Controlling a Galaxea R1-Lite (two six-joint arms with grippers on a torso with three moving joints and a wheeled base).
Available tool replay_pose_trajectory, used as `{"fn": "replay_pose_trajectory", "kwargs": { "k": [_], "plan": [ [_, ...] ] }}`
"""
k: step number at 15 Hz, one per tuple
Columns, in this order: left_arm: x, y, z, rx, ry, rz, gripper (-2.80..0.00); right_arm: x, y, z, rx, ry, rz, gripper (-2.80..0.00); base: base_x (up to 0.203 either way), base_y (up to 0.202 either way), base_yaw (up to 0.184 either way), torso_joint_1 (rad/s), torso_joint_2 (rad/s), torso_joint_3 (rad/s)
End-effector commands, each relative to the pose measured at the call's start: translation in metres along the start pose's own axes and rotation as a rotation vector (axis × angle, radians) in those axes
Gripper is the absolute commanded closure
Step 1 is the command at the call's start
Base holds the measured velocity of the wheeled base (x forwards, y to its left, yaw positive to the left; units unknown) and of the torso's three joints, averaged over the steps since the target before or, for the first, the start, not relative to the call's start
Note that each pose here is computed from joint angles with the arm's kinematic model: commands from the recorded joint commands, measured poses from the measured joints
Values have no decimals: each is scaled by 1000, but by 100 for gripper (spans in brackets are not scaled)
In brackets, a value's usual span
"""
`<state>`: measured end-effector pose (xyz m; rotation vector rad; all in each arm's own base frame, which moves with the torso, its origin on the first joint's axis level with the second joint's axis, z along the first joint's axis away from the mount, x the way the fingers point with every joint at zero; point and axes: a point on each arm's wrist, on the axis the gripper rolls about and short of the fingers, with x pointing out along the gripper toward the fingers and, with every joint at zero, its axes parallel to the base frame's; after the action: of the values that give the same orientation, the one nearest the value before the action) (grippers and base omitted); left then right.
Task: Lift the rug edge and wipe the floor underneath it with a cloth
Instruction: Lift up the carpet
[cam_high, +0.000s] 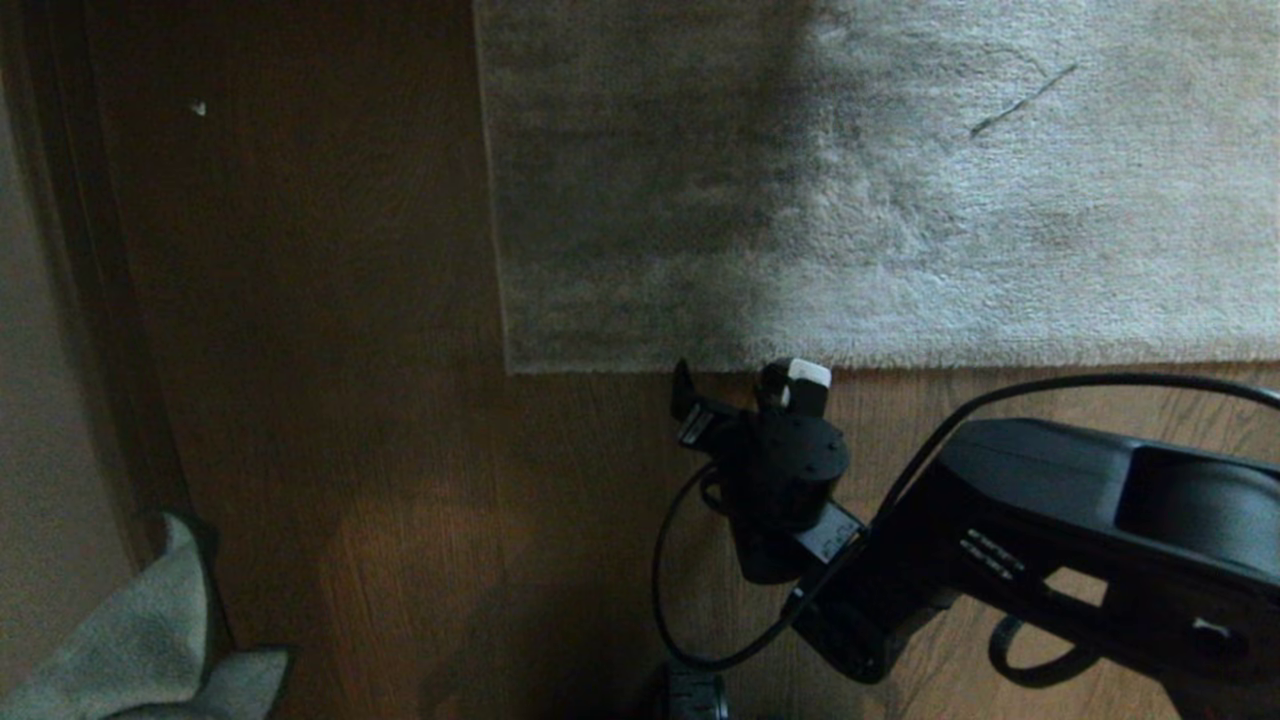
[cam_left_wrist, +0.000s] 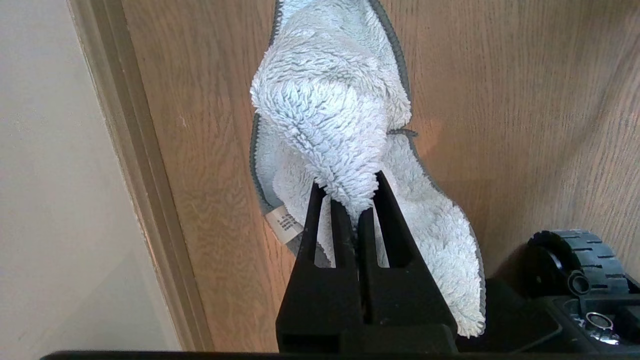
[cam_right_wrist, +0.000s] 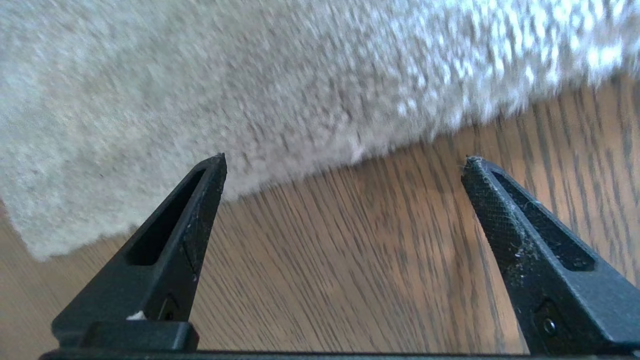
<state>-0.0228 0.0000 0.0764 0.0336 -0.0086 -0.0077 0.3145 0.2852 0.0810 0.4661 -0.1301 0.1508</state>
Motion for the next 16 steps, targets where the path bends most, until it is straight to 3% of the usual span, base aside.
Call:
{"fn": "replay_pose_trajectory", "kwargs": {
  "k": [1,16],
  "plan": [
    [0,0,0,0,-1,0,0,2,2,1,34,-38,10,-280,0,0,0,0,0,0],
    [0,0,0,0,-1,0,0,28,8,21,56,-148,18,-280,0,0,0,0,0,0]
  ]
}}
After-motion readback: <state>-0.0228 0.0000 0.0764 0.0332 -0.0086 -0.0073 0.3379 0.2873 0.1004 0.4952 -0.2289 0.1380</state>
